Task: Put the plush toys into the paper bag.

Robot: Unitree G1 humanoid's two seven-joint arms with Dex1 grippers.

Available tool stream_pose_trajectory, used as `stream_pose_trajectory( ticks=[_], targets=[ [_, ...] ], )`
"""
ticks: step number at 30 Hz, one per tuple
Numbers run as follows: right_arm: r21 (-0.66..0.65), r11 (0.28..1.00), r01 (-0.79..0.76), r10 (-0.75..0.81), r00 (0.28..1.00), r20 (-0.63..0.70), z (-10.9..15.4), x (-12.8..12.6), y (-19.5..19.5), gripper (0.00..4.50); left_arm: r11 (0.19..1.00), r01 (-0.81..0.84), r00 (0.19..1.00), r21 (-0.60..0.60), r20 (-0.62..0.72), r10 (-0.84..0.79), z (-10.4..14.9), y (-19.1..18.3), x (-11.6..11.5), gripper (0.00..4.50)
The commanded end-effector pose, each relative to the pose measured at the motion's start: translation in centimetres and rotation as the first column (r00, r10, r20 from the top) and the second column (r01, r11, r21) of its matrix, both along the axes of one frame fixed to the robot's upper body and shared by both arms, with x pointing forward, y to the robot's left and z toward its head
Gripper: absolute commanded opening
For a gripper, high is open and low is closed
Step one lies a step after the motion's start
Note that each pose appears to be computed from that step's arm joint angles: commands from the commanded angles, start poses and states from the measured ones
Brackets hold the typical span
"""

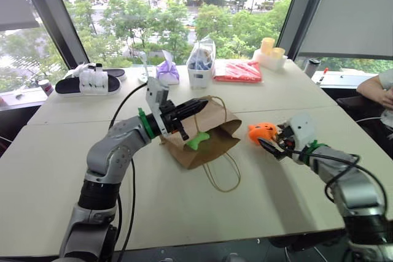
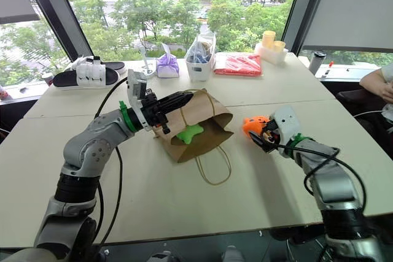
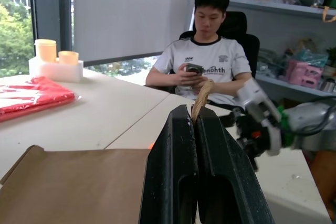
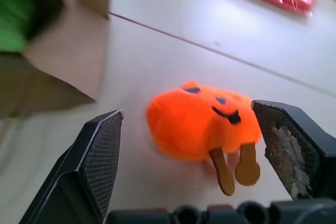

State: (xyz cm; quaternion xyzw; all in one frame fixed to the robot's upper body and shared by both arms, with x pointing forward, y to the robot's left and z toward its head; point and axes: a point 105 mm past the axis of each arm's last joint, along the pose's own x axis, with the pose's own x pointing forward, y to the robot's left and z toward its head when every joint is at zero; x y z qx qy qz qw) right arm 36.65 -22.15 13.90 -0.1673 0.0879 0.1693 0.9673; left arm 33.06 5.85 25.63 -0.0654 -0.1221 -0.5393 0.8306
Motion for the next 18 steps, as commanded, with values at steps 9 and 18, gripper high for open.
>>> stream_pose_trajectory(
  ticks=[9, 18],
  targets=[
    [0.105, 0.990, 0.091, -0.100, 0.992, 0.079, -0.2, 5.5, -0.5, 2.96, 0.999, -0.030, 0.997, -0.016, 0.077, 0.031, 1.5, 0.5, -0.1, 0.00],
    [0.165, 0.986, -0.022, -0.002, 0.990, 0.140, 3.4, 2.3, 0.6, 0.07, 0.999, -0.030, 0.996, -0.019, 0.081, 0.032, 1.6, 0.4, 0.2, 0.00]
  ],
)
